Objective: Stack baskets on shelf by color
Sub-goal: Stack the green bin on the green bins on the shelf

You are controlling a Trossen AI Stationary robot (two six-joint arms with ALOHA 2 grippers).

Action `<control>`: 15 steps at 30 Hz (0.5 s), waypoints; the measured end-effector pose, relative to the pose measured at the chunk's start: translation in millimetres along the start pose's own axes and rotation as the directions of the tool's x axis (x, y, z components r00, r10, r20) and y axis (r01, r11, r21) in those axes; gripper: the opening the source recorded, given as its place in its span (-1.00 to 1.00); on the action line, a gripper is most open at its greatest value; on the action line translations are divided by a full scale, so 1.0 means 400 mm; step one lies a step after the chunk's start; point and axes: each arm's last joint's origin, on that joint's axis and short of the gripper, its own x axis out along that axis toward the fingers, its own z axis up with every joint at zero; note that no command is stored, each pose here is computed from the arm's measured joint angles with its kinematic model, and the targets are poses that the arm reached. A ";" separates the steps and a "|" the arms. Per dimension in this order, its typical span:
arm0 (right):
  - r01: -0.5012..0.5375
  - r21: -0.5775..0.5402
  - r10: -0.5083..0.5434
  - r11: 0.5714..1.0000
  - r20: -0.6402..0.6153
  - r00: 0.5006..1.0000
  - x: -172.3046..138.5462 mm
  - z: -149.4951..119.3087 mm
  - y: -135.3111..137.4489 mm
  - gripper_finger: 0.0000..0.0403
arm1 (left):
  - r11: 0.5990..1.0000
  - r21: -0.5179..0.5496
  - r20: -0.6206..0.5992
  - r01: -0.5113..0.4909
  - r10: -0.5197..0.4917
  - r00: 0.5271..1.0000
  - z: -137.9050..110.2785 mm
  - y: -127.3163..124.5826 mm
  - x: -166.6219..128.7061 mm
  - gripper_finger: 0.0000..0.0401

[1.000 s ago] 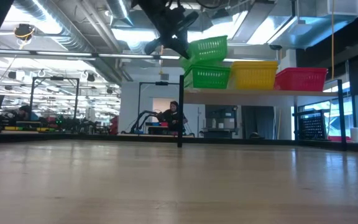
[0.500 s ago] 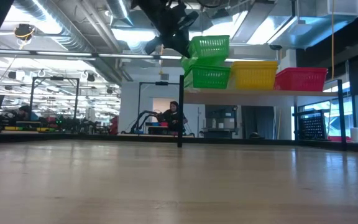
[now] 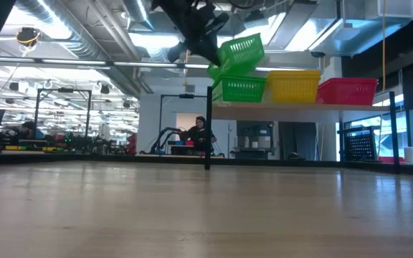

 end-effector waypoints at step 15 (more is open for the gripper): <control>0.000 0.000 0.000 1.000 0.000 1.000 0.000 0.000 0.000 -1.00 | 0.999 -0.052 -0.017 0.001 -0.002 1.000 -0.002 0.000 0.000 -0.82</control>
